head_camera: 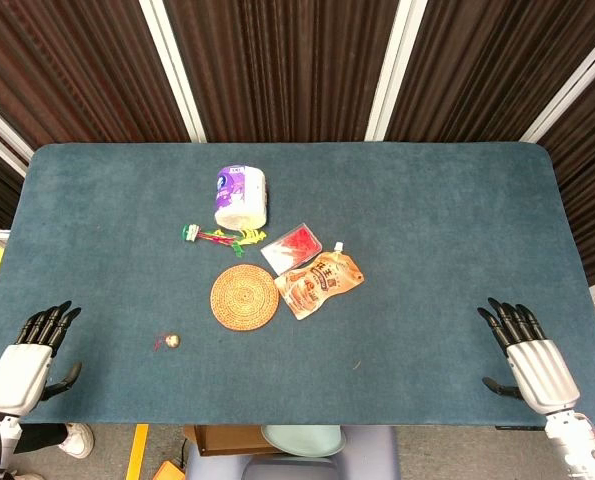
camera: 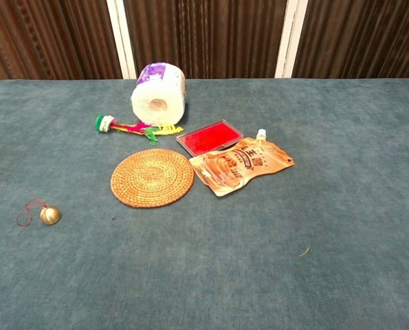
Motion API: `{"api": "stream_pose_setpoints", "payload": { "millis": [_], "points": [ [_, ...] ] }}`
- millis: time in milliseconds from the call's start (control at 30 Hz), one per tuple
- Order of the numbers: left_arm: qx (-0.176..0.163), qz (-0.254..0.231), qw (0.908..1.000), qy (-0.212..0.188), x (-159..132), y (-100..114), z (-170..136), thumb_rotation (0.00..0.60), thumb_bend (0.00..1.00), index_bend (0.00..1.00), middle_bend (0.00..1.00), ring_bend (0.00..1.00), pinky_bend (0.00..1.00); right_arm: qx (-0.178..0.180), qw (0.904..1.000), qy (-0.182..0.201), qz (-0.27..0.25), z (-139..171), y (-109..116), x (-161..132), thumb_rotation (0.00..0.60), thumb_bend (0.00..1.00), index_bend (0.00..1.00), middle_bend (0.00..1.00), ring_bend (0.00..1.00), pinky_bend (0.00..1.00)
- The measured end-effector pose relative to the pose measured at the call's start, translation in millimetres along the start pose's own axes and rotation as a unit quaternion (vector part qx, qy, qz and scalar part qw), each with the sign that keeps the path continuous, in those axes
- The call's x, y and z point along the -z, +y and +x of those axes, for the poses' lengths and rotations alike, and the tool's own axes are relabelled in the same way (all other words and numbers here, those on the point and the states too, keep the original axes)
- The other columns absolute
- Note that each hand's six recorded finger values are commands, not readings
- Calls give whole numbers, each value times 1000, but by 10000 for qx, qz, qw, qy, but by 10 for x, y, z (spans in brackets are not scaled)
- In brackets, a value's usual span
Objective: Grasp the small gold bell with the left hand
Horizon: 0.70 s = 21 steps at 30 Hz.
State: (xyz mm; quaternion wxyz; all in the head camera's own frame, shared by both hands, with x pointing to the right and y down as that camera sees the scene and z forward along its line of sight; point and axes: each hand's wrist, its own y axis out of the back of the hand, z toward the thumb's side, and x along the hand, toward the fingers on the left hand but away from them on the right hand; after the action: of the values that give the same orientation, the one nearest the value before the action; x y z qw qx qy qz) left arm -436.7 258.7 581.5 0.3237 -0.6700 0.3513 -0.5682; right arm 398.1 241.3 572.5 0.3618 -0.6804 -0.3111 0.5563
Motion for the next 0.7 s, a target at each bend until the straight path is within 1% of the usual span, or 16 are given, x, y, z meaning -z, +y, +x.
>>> {"api": "stream_pose_setpoints", "payload": {
  "millis": [100,167,200,233,300,333,367,400,433,467,500,533,600,700],
  "points": [
    [37,-59,9999,-84,-61,-80,25,600,404,0,0,0,80,-26,10000,66,-49,-15,-16,-32,600,177,0,0,0,0],
    [88,-114,9997,-200,-137,-159,48,600,405,0,6,1,104,-62,9999,125,-76,-28,-36,-56,600,177,0,0,0,0],
    [123,-151,9994,-298,-201,-219,68,600,405,0,18,8,114,-78,9998,145,-85,-34,-45,-66,600,178,0,0,0,0],
    [142,-181,9990,-372,-251,-265,89,600,405,0,57,37,129,-101,9998,167,-94,-42,-58,-77,600,178,0,0,0,0],
    [151,-250,9982,-531,-370,-376,154,600,404,5,210,168,195,-124,9997,210,-92,-58,-71,-97,600,177,0,0,0,0],
    [132,-278,9978,-586,-418,-422,188,600,403,28,361,308,285,-132,9996,230,-93,-67,-78,-107,600,178,0,0,0,0],
    [99,-299,9975,-632,-463,-466,227,600,403,74,576,516,451,-144,9996,240,-94,-70,-83,-112,600,177,0,0,0,0],
    [51,-308,9972,-684,-514,-529,282,600,404,108,695,639,558,-158,9995,252,-99,-72,-88,-117,600,177,0,0,0,0],
    [21,-307,9969,-719,-552,-580,325,600,404,156,846,806,720,-165,9994,266,-112,-74,-89,-124,600,177,0,0,0,0],
    [1,-306,9967,-757,-591,-635,370,600,404,200,942,920,858,-165,9994,276,-117,-75,-89,-129,600,177,0,0,0,0],
    [-12,-307,9963,-807,-644,-709,429,600,405,234,981,972,933,-164,9994,287,-122,-75,-88,-134,600,177,0,0,0,0],
    [-13,-308,9960,-838,-682,-763,472,600,405,274,999,998,984,-164,9993,303,-123,-76,-88,-141,600,177,0,0,0,0],
    [-15,-320,9955,-895,-782,-884,572,600,407,329,1000,1000,1000,-172,9993,315,-124,-78,-93,-147,600,177,0,0,0,0],
    [26,-301,9955,-899,-853,-989,667,600,407,356,1000,1000,1000,-208,9992,319,-118,-78,-107,-148,600,177,0,0,0,0]
  ]
}}
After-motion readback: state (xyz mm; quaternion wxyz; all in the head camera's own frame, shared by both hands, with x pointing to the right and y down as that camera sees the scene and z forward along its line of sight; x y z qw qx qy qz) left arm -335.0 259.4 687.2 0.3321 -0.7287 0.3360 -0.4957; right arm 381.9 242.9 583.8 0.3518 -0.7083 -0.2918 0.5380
